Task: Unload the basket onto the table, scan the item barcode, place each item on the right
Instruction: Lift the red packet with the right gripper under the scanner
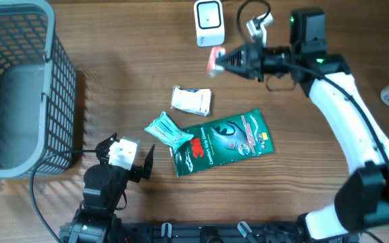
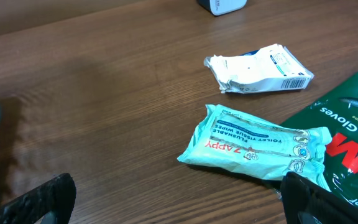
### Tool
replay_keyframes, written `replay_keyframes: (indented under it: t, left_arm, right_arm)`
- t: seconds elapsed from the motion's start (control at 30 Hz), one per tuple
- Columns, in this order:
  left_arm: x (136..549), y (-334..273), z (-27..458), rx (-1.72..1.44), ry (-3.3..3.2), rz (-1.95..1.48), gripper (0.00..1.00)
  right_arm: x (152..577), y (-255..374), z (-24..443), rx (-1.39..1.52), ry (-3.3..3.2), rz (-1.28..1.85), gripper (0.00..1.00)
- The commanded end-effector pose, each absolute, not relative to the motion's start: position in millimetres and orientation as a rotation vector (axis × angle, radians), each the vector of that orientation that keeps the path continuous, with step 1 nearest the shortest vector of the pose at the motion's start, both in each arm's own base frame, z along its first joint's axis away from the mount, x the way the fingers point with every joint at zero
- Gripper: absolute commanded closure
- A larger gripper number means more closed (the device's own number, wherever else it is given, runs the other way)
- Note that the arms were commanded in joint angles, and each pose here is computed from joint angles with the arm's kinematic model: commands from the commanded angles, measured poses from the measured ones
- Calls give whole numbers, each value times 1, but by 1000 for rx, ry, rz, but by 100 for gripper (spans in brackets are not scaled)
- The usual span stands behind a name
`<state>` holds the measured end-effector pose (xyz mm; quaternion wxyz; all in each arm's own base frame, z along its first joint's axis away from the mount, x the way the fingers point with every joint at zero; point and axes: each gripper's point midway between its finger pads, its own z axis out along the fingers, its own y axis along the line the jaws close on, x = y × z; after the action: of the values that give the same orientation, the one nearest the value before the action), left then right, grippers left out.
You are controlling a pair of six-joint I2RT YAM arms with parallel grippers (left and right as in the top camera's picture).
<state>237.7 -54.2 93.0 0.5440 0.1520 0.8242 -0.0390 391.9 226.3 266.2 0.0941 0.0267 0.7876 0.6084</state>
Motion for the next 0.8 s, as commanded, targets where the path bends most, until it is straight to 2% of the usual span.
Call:
replay_keyframes:
  t: [0.0, 0.07, 0.2, 0.3, 0.5, 0.67, 0.77]
  left_arm:
    - [237, -55, 91, 380, 1953, -92, 0]
    - [237, -55, 91, 380, 1953, -92, 0]
    - [237, -55, 91, 380, 1953, -92, 0]
    - [237, -55, 91, 380, 1953, -92, 0]
    - [237, -55, 91, 380, 1953, -92, 0]
    - [237, -55, 91, 380, 1953, -92, 0]
    - [237, -55, 91, 380, 1953, -92, 0]
  right_arm:
    - [427, 236, 276, 479, 2308, 2012, 96]
    - [443, 243, 271, 668, 2292, 2126, 95]
    - [468, 254, 228, 1189, 2296, 2258, 96]
    - [502, 256, 213, 1073, 2148, 2268, 96]
    - [553, 255, 172, 1283, 2083, 2166, 96]
    - [594, 256, 173, 1258, 1992, 2152, 96]
    - [615, 256, 156, 1386, 1997, 2088, 96]
